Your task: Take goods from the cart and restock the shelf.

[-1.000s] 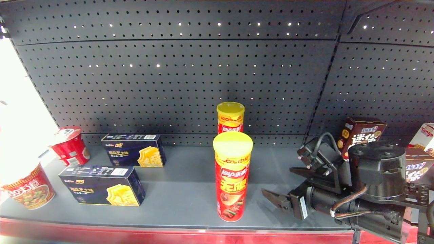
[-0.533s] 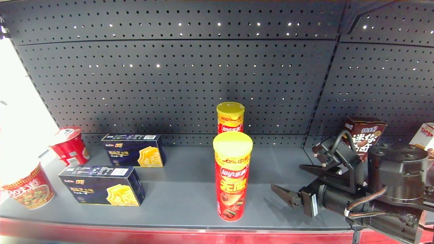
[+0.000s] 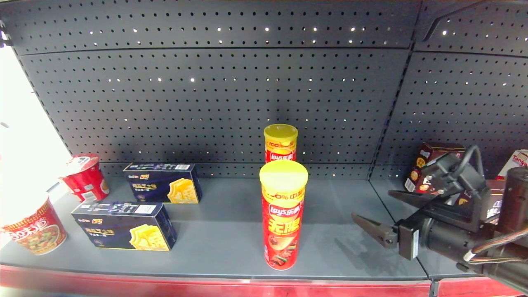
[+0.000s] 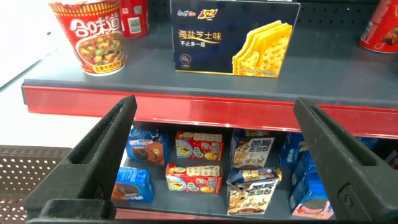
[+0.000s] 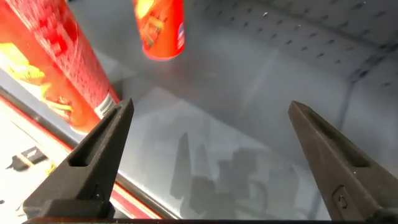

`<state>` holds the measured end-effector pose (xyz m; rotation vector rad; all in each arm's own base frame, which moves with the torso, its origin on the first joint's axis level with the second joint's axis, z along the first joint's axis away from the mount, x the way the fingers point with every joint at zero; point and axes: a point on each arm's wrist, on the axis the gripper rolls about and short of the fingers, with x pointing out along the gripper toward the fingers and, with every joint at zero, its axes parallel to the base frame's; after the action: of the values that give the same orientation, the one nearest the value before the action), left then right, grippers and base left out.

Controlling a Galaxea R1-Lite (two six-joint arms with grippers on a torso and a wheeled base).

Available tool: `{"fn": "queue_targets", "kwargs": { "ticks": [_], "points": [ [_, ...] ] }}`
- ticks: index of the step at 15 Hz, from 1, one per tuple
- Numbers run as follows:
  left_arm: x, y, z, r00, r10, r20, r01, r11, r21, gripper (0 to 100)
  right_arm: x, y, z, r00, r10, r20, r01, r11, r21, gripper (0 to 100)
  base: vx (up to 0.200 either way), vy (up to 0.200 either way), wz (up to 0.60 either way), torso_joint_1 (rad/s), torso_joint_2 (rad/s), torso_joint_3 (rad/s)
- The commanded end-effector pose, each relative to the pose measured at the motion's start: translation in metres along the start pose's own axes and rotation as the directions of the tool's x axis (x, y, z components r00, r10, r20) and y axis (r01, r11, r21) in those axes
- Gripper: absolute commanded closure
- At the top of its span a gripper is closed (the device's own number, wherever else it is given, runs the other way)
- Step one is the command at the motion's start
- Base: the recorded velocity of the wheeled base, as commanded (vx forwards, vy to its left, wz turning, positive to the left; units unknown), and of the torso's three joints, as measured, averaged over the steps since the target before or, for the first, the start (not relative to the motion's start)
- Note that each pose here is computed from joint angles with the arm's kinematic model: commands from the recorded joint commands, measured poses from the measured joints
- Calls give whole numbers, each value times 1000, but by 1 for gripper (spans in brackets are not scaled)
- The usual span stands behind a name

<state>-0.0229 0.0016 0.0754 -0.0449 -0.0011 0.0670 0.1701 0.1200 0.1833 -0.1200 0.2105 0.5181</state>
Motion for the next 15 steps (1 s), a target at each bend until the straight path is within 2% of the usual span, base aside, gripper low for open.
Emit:
{"fn": "queue_targets", "kwargs": {
  "ticks": [1, 3, 5, 8, 10, 11, 12, 13, 14, 15],
  "points": [
    [0, 0, 0, 1000, 0, 0, 0, 1000, -1, 0, -38, -17, 16, 991, -74, 115, 72, 997, 26, 0, 0, 0, 0, 0, 0, 0],
    [0, 0, 0, 1000, 0, 0, 0, 1000, -1, 0, -55, -32, 18, 973, -165, 158, 159, 986, 51, 0, 0, 0, 0, 0, 0, 0],
    [0, 0, 0, 1000, 2, 1, -2, 1000, -1, 0, -80, -46, 11, 938, -289, 190, 278, 957, 83, 0, 0, 0, 0, 0, 0, 0],
    [0, 0, 0, 1000, 0, 0, 0, 1000, -1, 0, -122, -55, -15, 848, -494, 190, 478, 869, 128, 0, 0, 0, 0, 0, 0, 0],
    [0, 0, 0, 1000, 0, 0, 0, 1000, -1, 0, -140, -52, -24, 814, -545, 202, 527, 838, 140, 0, 0, 0, 0, 0, 0, 0],
    [0, 0, 0, 1000, 2, 1, -2, 1000, -1, 0, -151, -50, -37, 772, -602, 203, 582, 798, 154, 0, 0, 0, 0, 0, 0, 0],
    [0, 0, 0, 1000, 2, 1, -2, 1000, -1, 0, -151, -50, -37, 772, -602, 203, 582, 798, 154, 0, 0, 0, 0, 0, 0, 0],
    [0, 0, 0, 1000, 0, 0, 0, 1000, -1, 0, -165, -44, -52, 732, -642, 227, 621, 766, 163, 0, 0, 0, 0, 0, 0, 0],
    [0, 0, 0, 1000, 0, 0, 0, 1000, -1, 0, -169, -40, -59, 726, -646, 238, 626, 763, 163, 0, 0, 0, 0, 0, 0, 0],
    [0, 0, 0, 1000, 2, 1, -2, 1000, -1, 0, -178, -30, -78, 710, -651, 267, 632, 757, 165, 0, 0, 0, 0, 0, 0, 0]
  ]
}}
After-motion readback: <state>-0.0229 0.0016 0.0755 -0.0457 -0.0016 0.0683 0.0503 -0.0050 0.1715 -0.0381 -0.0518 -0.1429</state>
